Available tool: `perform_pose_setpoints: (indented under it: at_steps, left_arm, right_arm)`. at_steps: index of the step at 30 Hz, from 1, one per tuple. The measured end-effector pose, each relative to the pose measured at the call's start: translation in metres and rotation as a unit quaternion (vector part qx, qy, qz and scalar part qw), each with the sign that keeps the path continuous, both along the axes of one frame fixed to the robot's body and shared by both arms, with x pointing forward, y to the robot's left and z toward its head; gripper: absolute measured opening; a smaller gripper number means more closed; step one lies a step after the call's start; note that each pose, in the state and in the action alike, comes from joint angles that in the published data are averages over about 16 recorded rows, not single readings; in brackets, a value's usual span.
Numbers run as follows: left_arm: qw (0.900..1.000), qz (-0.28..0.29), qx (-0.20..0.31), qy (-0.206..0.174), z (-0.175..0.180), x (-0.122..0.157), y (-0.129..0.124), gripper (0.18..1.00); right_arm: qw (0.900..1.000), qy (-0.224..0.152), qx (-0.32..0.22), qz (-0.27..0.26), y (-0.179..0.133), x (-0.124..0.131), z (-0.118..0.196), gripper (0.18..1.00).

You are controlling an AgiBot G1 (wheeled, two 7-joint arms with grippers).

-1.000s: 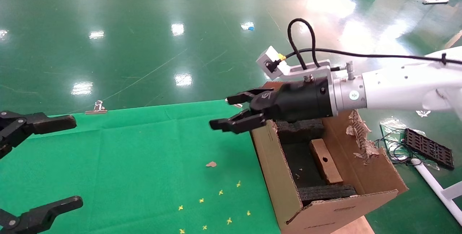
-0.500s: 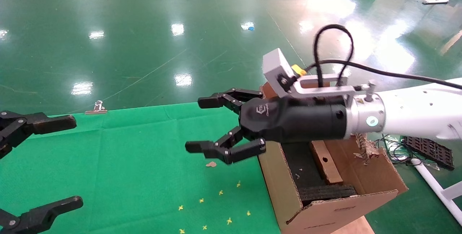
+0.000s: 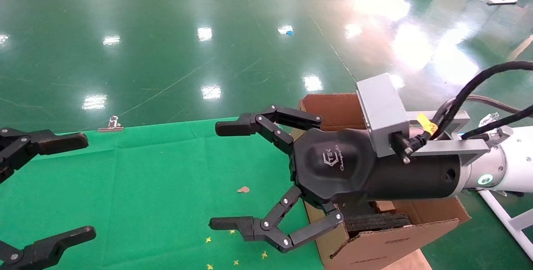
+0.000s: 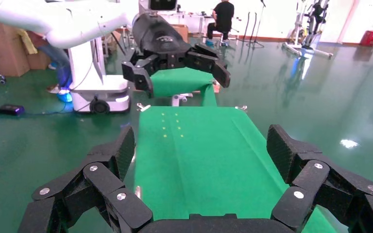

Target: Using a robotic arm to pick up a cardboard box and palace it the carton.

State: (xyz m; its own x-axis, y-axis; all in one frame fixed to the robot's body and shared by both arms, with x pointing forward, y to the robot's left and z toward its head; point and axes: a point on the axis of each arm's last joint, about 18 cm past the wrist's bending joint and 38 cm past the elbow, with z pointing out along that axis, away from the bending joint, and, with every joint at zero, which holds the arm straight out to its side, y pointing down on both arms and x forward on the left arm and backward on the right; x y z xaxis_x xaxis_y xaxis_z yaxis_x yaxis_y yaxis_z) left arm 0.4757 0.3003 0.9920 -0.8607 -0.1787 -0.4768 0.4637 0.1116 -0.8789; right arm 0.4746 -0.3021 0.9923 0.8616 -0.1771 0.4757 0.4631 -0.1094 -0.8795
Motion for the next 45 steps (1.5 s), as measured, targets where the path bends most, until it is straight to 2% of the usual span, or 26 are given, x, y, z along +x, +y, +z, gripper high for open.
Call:
perform_pose_setpoints:
  at_steps: [7,45]
  left_arm:
    - [1.0000,0.000,0.000,0.000,0.0000,0.0000,0.0000,1.001]
    - [1.0000,0.000,0.000,0.000,0.0000,0.0000,0.0000,1.001]
  right_arm:
    - [1.000,-0.011,0.001,0.007,0.0000,-0.0068,0.0000,1.000]
    - [1.000,0.001,-0.001,-0.002,0.0000,0.0014,-0.0002,1.000]
